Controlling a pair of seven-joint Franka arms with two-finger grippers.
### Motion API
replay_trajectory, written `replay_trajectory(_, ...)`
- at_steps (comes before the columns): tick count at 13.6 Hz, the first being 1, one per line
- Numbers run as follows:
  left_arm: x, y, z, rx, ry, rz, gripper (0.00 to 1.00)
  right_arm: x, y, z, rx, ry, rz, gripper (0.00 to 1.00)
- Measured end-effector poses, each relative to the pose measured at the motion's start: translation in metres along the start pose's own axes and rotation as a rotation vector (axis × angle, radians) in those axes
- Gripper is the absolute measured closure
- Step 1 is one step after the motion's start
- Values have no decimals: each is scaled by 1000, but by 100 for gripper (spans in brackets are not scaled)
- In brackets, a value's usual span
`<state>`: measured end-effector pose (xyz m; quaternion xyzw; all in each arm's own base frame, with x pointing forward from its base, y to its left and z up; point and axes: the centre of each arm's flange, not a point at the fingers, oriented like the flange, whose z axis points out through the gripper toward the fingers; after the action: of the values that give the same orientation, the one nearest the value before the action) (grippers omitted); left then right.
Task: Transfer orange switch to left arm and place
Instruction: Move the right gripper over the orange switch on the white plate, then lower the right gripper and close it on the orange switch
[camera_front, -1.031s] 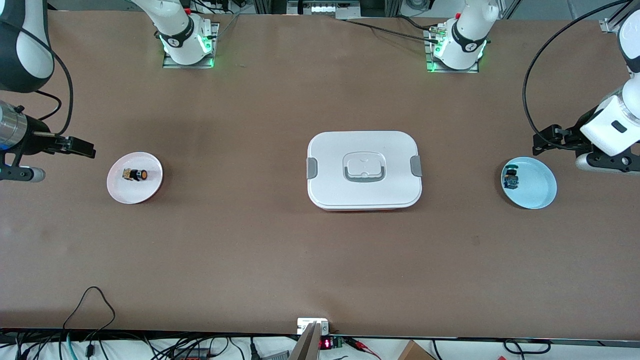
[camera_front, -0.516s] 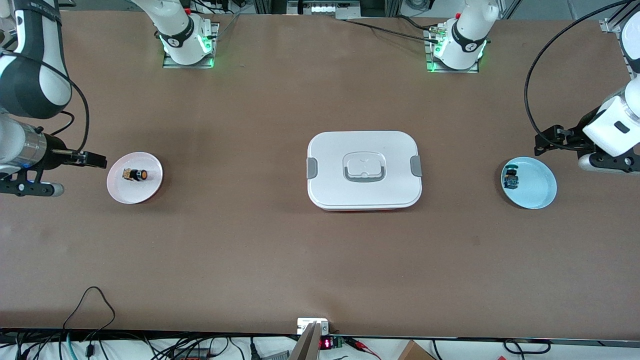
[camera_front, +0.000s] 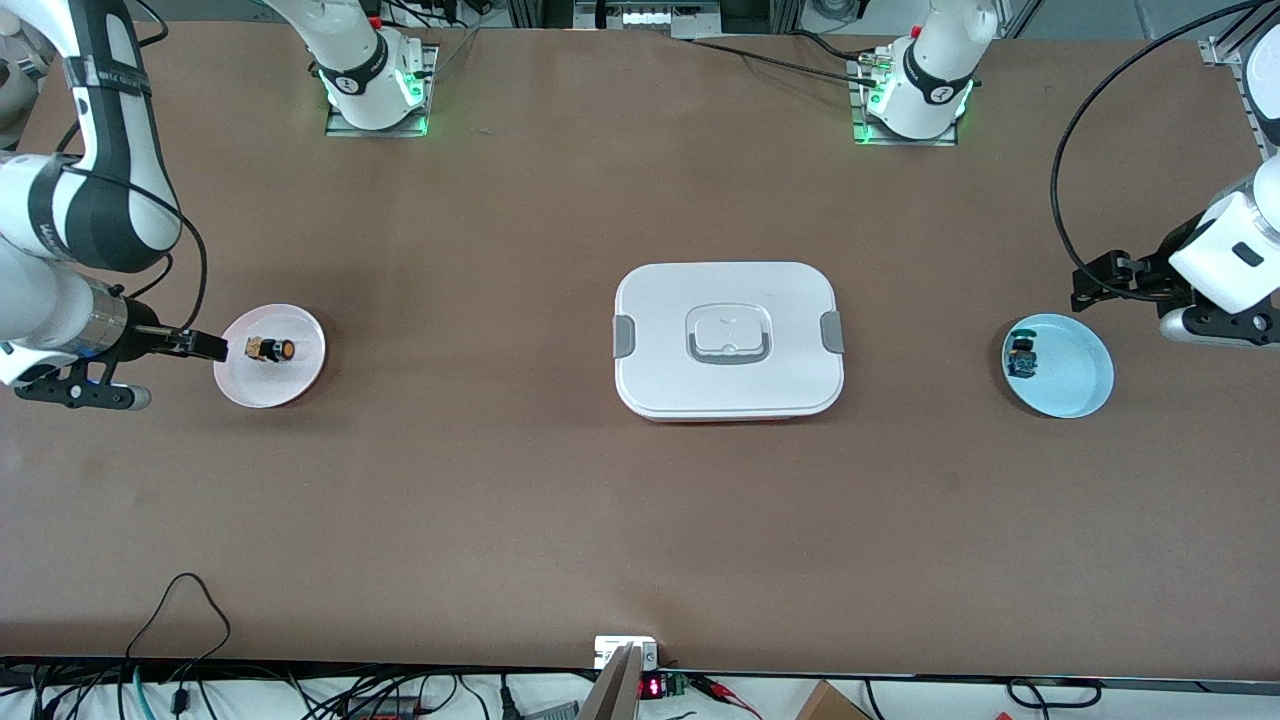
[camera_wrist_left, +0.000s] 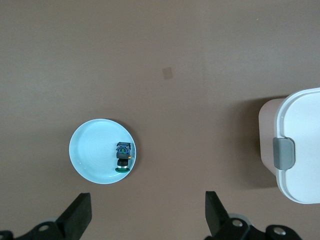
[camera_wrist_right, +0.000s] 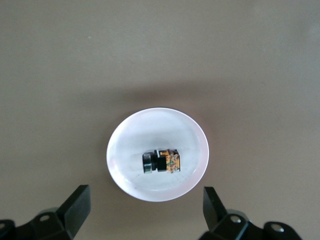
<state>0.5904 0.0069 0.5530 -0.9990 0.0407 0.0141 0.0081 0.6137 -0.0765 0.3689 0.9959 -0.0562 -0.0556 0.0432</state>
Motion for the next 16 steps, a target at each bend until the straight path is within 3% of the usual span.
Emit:
replay_trajectory(5,0,4,-1,0,1,7,0,-18,-2,72,6,39,-4,0)
replay_trajectory(13,1,4,-1,0,2,8,0,-34,14,162,5,-31,-9,0)
replay_trajectory(16,1,8,-1,0,2,5,0,-42,11,181,6,-14,-13,0)
